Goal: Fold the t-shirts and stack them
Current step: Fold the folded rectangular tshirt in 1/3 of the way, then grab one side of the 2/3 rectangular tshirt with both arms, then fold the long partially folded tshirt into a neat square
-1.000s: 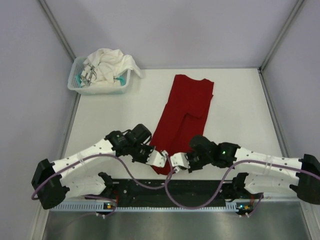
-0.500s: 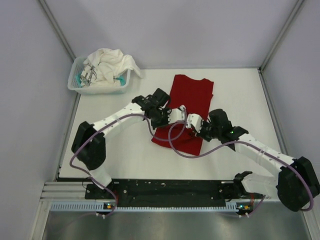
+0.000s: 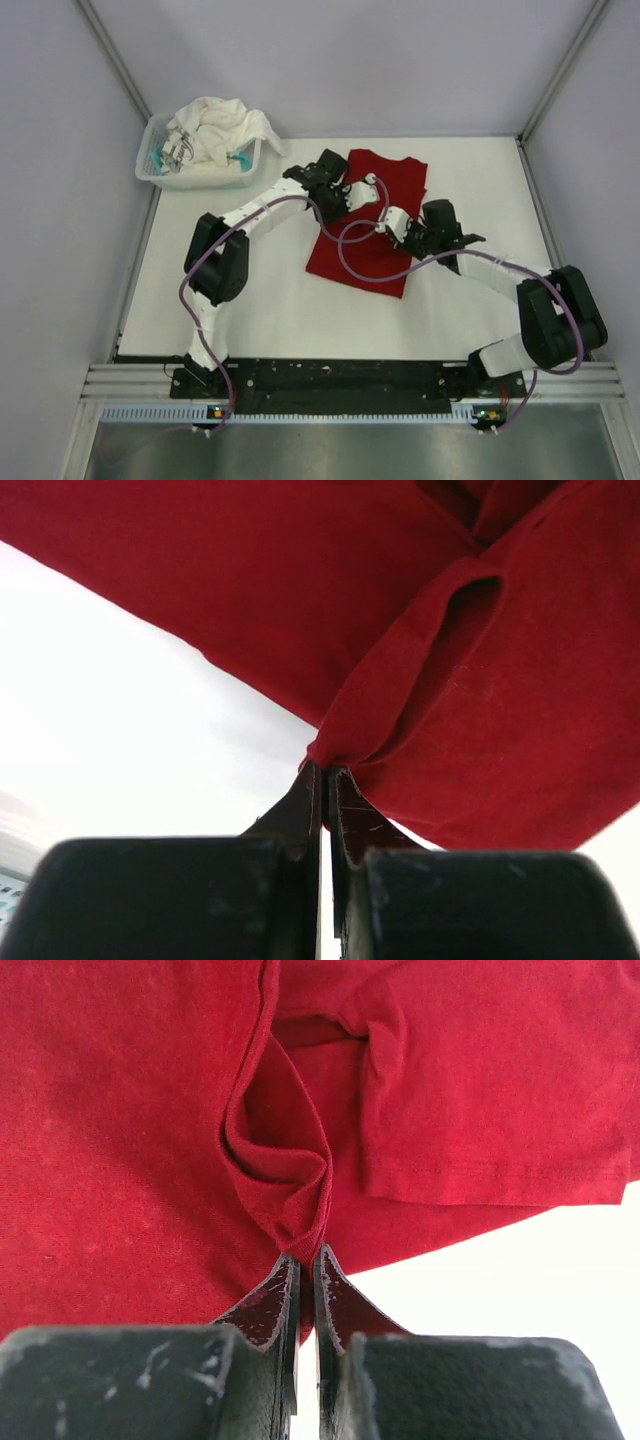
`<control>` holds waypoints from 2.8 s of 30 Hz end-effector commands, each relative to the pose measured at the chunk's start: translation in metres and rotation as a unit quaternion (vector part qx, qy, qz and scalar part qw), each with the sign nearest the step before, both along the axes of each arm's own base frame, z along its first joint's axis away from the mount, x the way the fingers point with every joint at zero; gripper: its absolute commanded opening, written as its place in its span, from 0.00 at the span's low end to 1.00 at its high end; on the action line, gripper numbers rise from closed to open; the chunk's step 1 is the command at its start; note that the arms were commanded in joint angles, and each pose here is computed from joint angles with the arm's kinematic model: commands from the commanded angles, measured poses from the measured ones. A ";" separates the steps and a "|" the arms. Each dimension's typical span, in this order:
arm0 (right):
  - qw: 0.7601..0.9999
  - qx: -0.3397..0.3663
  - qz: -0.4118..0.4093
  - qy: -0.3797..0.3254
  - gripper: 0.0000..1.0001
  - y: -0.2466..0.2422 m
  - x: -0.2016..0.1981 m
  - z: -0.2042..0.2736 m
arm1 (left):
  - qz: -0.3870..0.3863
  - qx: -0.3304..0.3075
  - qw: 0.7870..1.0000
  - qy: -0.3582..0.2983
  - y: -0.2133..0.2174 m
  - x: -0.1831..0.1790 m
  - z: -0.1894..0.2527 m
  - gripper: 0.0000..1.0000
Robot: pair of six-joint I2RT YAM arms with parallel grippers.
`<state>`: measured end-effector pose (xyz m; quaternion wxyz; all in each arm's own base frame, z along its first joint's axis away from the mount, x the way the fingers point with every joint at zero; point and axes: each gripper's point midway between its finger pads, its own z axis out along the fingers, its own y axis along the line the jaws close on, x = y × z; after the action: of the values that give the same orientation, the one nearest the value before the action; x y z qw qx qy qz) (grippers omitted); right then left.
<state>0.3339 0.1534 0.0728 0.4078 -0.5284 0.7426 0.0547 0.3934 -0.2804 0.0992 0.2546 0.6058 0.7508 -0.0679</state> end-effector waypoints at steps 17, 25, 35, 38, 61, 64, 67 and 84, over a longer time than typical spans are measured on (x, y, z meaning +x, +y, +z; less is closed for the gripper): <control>0.995 -0.001 0.008 -0.103 0.00 -0.006 0.082 0.018 | 0.092 0.013 0.992 -0.080 -0.004 0.075 -0.013 0.00; 0.967 0.074 -0.145 -0.194 0.56 -0.047 0.130 0.088 | 0.197 -0.022 0.972 -0.127 0.010 0.121 0.018 0.50; 0.987 0.002 0.144 -0.072 0.71 0.009 -0.034 0.058 | -0.034 -0.137 0.988 -0.066 -0.013 0.022 0.083 0.67; 0.982 -0.054 0.174 -0.048 0.68 0.011 -0.066 0.030 | -0.155 -0.102 0.981 -0.056 0.002 -0.038 0.050 0.67; 0.969 -0.174 0.152 0.084 0.00 0.005 -0.078 -0.053 | -0.206 0.027 0.977 -0.055 0.022 -0.071 -0.072 0.17; 0.970 -0.168 0.155 0.077 0.00 0.008 -0.082 -0.042 | -0.188 0.032 0.980 -0.049 0.025 -0.074 -0.060 0.00; 0.968 -0.172 0.168 0.067 0.00 0.012 -0.095 -0.025 | -0.167 0.033 0.985 -0.041 0.033 -0.081 -0.041 0.00; 0.927 -0.074 0.332 0.157 0.00 0.033 -0.258 0.078 | -0.274 -0.043 0.954 0.111 0.097 -0.263 0.061 0.00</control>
<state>0.1099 0.1895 0.1292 0.2272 -0.7653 0.5826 0.1523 0.1789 -0.2010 0.1454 0.2237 0.7672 0.5764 -0.1708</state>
